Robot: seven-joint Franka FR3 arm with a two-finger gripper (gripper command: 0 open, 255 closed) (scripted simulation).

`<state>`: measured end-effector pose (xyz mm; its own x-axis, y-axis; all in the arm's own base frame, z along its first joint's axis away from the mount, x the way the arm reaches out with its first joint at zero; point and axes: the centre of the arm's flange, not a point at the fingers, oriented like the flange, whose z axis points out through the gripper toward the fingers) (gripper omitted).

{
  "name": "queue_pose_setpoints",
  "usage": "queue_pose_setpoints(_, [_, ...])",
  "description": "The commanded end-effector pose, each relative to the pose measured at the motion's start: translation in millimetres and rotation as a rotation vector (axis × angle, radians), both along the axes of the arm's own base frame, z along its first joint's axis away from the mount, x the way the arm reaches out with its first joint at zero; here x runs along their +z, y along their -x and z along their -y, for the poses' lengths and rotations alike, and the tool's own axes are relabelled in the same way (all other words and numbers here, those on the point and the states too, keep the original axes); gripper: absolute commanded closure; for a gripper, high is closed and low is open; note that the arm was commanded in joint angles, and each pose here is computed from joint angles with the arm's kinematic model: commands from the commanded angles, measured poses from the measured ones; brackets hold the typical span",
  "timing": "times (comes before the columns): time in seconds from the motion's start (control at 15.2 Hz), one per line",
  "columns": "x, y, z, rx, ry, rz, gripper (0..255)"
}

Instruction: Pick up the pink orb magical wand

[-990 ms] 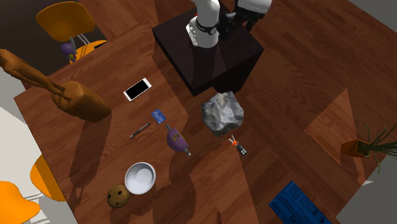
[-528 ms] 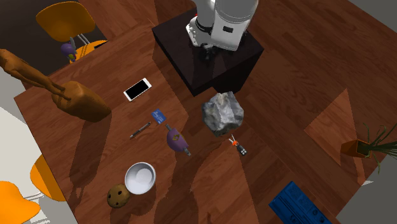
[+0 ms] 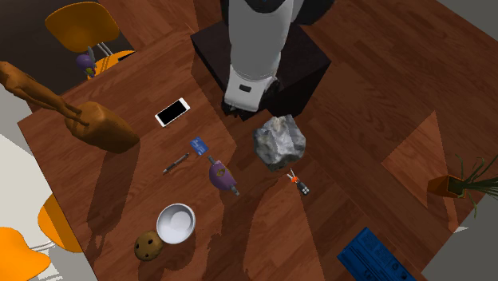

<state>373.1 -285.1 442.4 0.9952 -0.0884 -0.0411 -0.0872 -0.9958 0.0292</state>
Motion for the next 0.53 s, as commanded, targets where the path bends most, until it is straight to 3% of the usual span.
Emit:
queue_pose_setpoints(0.0, [-10.6,-5.9,20.4,-0.004,0.003,0.007,0])
queue_pose_setpoints(0.46, [-47.1,-26.2,101.0,-0.021,0.009,0.030,0])
